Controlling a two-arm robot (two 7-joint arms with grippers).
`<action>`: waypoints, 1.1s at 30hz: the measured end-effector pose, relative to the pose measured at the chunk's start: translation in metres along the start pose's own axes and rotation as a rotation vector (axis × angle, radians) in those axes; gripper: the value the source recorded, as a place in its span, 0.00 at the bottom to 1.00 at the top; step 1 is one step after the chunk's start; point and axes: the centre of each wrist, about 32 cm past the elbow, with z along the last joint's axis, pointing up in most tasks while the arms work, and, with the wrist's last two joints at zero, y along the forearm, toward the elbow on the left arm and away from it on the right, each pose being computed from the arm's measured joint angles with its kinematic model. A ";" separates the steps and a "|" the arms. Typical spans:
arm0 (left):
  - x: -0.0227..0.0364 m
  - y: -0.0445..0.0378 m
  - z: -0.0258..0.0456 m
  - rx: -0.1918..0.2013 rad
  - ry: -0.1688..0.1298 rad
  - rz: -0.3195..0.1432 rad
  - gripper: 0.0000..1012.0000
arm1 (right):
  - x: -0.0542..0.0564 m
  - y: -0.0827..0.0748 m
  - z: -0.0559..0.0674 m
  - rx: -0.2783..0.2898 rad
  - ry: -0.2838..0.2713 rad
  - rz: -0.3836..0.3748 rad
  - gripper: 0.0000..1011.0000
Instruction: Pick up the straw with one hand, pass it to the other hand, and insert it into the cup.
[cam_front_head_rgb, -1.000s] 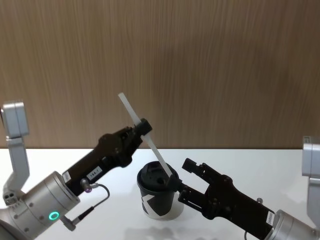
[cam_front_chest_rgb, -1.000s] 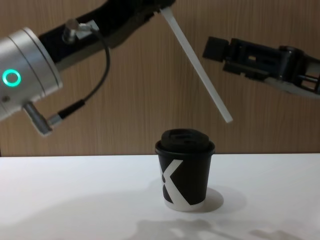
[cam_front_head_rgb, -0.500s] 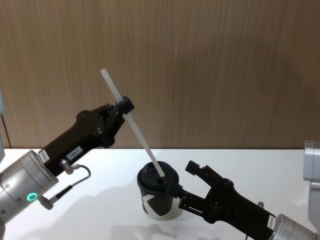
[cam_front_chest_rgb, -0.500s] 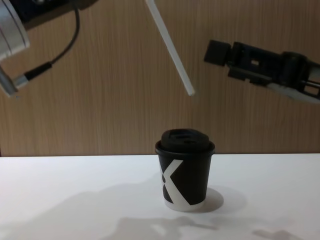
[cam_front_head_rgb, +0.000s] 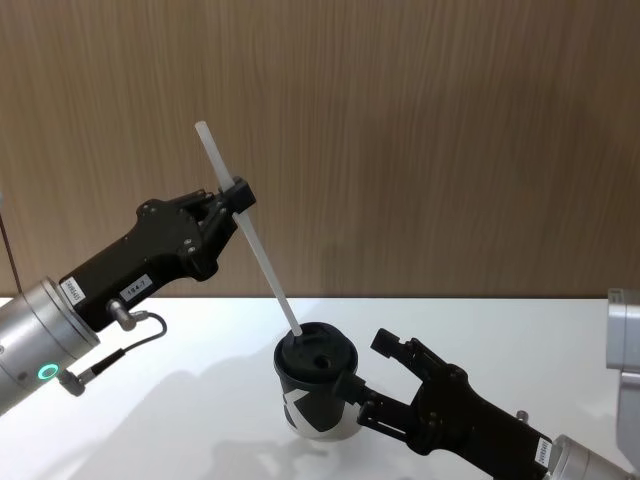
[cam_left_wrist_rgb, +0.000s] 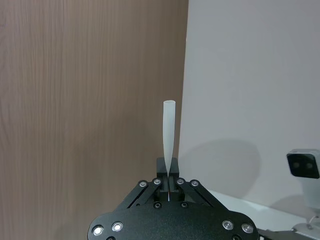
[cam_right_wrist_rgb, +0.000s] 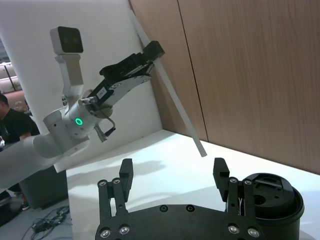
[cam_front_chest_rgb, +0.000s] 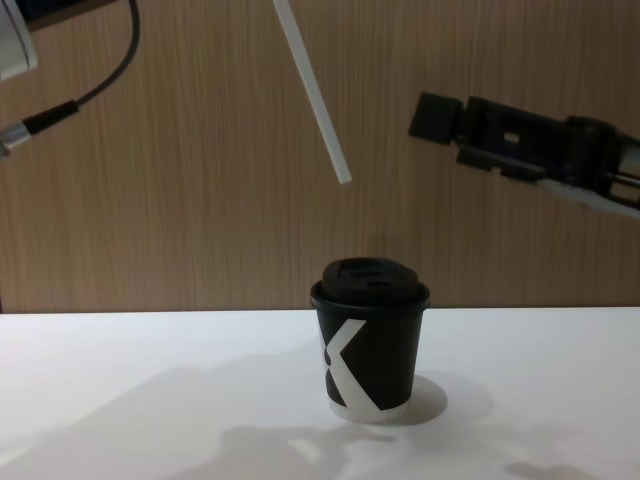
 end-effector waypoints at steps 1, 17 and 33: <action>0.0006 -0.0003 0.0001 0.002 -0.002 0.001 0.01 | 0.000 0.000 0.000 0.000 0.000 0.000 0.99; 0.0166 -0.0106 -0.0055 0.070 -0.043 0.013 0.01 | -0.001 -0.001 -0.001 -0.002 0.001 -0.001 0.99; 0.0290 -0.0310 -0.0192 0.109 -0.035 -0.018 0.01 | -0.001 -0.001 -0.002 -0.003 0.001 -0.001 0.99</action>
